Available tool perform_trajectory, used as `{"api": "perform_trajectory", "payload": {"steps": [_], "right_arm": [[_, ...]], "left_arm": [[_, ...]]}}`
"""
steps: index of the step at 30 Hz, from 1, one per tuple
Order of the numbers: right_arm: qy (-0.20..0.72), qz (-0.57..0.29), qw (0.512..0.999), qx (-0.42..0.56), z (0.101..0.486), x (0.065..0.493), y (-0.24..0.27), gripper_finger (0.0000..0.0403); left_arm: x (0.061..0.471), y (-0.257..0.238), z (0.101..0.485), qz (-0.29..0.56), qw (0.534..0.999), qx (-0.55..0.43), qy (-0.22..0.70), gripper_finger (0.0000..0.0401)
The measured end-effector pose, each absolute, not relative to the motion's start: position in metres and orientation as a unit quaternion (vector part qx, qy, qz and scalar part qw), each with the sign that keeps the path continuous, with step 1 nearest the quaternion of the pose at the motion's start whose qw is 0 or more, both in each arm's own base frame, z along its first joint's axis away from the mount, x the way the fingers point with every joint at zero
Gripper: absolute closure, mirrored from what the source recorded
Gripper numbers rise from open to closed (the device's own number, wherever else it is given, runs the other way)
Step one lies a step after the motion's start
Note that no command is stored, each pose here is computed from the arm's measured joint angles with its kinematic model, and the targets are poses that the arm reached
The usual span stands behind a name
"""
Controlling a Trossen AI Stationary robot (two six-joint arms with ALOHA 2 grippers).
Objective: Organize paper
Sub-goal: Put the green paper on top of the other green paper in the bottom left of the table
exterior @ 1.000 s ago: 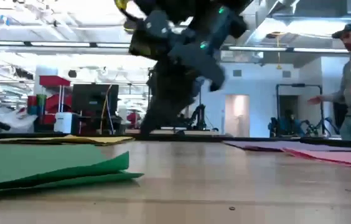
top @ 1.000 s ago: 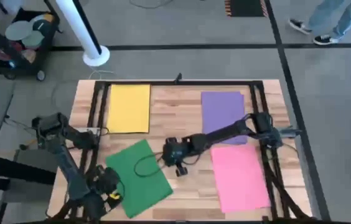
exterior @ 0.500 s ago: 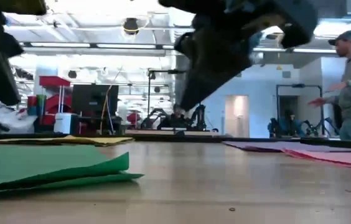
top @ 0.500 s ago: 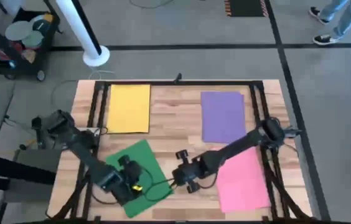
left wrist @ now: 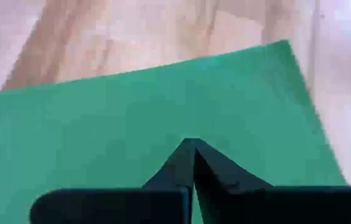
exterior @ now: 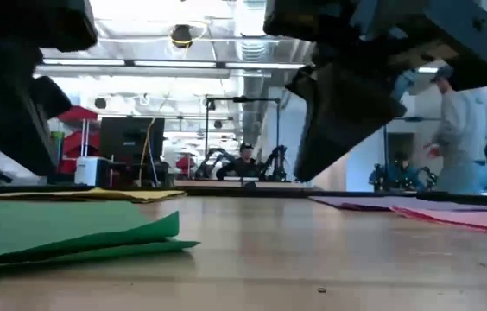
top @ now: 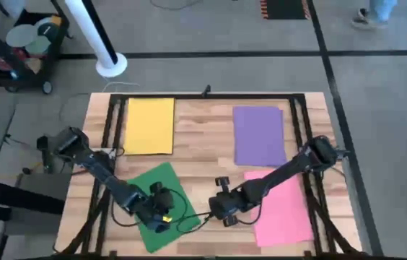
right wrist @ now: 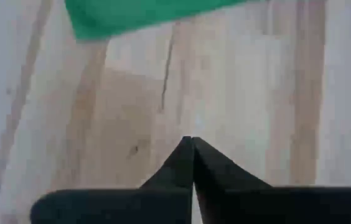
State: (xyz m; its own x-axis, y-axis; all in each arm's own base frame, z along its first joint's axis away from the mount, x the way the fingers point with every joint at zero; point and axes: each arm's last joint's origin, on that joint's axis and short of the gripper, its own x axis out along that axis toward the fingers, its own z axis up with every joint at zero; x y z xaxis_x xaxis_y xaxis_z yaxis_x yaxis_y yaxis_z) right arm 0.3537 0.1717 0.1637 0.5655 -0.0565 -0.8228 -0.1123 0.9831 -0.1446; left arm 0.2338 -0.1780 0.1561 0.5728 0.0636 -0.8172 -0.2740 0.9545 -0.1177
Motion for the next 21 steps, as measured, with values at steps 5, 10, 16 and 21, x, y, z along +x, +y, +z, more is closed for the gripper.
{"api": "perform_trajectory", "payload": {"steps": [5, 10, 16, 21], "right_arm": [[0.439, -0.013, 0.894, -0.089, 0.166, 0.347, 0.183, 0.0403], [0.433, -0.017, 0.897, -0.083, 0.167, 0.341, 0.194, 0.0403], [0.427, -0.020, 0.900, -0.086, 0.167, 0.336, 0.201, 0.0403], [0.426, -0.021, 0.901, -0.084, 0.167, 0.337, 0.201, 0.0403]], "left_arm": [[0.228, -0.175, 0.148, 0.086, 0.864, -0.120, 0.481, 0.0401], [0.218, -0.175, 0.135, 0.069, 0.852, -0.151, 0.497, 0.0401], [0.221, -0.185, 0.138, 0.016, 0.863, -0.163, 0.479, 0.0401], [0.220, -0.188, 0.139, -0.013, 0.867, -0.142, 0.478, 0.0401]]}}
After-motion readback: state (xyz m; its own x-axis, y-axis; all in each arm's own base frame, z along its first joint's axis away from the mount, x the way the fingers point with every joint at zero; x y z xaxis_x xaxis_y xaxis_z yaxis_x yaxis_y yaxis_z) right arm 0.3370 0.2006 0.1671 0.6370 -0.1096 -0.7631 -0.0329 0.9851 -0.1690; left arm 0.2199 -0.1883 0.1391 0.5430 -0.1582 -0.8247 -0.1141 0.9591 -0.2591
